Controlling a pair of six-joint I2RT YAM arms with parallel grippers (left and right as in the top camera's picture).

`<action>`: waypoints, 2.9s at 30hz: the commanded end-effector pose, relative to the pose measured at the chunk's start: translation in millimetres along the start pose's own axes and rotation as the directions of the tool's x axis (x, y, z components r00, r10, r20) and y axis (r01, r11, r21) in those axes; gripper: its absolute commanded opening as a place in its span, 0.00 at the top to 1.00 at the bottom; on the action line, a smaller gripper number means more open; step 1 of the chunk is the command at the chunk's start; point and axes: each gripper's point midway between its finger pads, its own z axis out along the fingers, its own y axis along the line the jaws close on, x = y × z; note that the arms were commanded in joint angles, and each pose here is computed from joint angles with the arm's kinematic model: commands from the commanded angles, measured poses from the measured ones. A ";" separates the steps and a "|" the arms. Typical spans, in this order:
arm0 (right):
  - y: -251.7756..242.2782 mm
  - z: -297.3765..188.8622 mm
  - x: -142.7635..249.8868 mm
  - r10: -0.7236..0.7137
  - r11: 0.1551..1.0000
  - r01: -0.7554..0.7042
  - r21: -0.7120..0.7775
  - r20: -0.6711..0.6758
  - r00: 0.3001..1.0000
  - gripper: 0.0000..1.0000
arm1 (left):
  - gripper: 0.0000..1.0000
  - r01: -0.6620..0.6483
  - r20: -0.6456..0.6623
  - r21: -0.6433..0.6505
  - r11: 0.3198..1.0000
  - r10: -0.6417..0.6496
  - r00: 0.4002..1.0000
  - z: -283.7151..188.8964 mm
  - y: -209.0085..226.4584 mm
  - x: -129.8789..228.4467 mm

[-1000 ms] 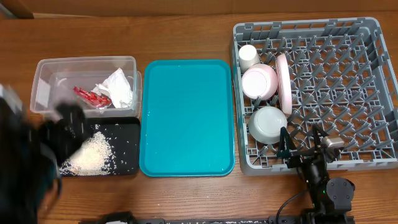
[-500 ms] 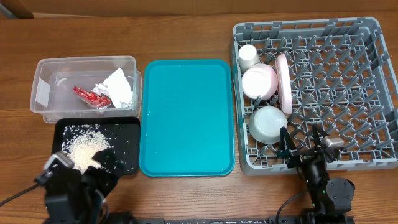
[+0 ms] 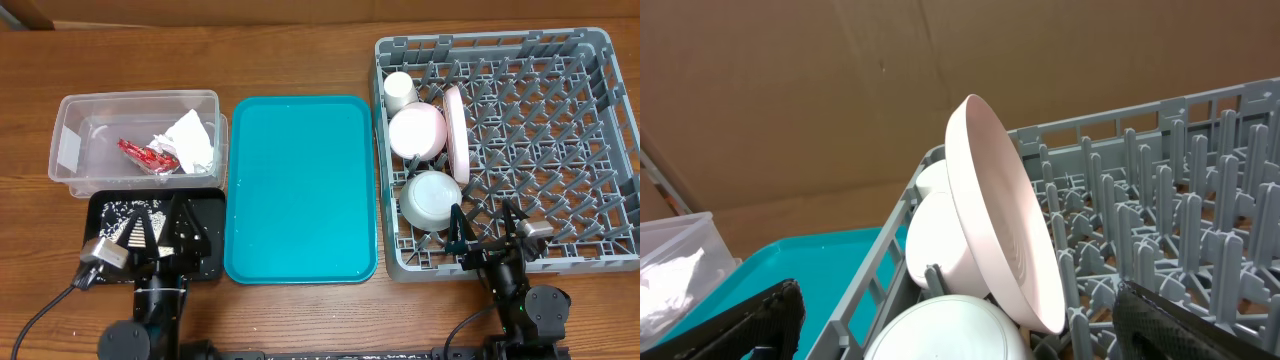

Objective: Sort waste into correct bins and load items into the dishwasher

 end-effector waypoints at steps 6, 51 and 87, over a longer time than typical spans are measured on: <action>-0.2 0.0 1.6 0.004 1.000 -0.004 -0.003 0.004 1.000 0.00 | 0.00 -0.271 0.009 0.099 0.958 0.271 0.963 -1.7 -4.3 18.9; -0.2 0.0 1.6 0.004 1.000 -0.004 -0.003 0.004 1.000 0.00 | 0.00 -0.518 -0.217 0.016 0.855 0.509 0.833 7.9 80.7 115.8; -0.3 0.0 1.6 0.004 1.000 -0.004 -0.003 0.004 1.000 0.00 | 0.00 -0.518 -0.217 0.016 0.855 0.509 0.833 7.9 80.7 115.8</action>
